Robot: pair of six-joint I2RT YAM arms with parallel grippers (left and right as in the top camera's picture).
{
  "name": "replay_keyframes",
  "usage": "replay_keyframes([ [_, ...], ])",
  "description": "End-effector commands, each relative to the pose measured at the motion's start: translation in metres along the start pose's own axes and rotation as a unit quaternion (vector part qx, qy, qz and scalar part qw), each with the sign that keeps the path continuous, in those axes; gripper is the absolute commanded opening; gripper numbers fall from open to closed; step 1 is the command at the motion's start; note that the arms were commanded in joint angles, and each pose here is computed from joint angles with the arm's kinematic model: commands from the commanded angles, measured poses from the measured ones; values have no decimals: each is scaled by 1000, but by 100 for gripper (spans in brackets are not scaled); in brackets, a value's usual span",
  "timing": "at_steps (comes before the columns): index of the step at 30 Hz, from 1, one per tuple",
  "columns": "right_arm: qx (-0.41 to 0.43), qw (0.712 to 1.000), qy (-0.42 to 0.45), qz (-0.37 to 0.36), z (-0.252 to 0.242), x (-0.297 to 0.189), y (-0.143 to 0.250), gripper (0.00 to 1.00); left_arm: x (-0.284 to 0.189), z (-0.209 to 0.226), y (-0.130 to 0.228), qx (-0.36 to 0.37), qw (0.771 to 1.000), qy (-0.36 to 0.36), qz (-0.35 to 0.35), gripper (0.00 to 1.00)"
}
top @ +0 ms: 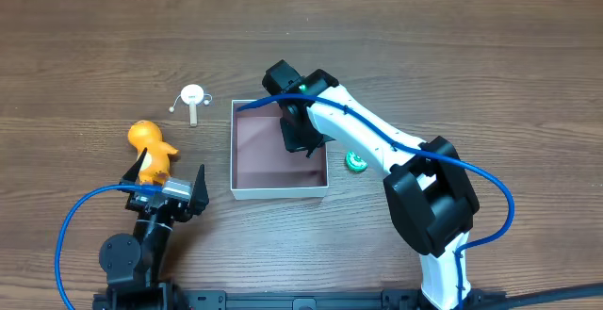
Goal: Pack container
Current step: 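Open the right gripper and lift away from the box, then move the right gripper to the plush duck and grasp it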
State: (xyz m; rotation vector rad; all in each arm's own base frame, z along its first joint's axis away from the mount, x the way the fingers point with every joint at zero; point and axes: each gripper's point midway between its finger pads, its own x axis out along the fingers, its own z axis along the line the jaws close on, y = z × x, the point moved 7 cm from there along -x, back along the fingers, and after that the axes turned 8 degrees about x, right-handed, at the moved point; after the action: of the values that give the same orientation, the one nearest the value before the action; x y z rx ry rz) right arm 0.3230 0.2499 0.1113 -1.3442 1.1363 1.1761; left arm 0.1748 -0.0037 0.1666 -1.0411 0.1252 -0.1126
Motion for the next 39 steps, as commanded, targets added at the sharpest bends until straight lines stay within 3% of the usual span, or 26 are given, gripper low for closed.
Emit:
replay_keyframes([
  [1, 0, 1000, -2, -20, -1, -5, -5, 5, 0, 1, 1, 2, 1000, -3, 0, 100],
  [13, -14, 999, -5, -31, 2, -44, -16, 5, 0, 1, 1, 2, 1000, -3, 0, 100],
  [17, -32, 996, -35, -81, 4, -124, -33, 5, 0, 1, 1, 2, 1000, -3, 0, 100],
  [21, -12, 976, -34, -216, -22, -238, -40, 13, 0, 1, 1, 2, 1000, -3, 0, 100],
  [28, 54, 952, -31, -301, -90, -311, -19, 19, 0, 1, 1, 2, 1000, -3, 0, 100],
  [32, 122, 961, -43, -243, -154, -299, -5, 18, 0, 1, 1, 2, 1000, -3, 0, 100],
  [36, 245, 960, 8, -137, -220, -246, 33, 19, 0, 1, 1, 2, 1000, -3, 0, 100],
  [39, 285, 956, 30, -66, -239, -210, 50, 19, 0, 1, 1, 2, 1000, -3, 0, 100],
])
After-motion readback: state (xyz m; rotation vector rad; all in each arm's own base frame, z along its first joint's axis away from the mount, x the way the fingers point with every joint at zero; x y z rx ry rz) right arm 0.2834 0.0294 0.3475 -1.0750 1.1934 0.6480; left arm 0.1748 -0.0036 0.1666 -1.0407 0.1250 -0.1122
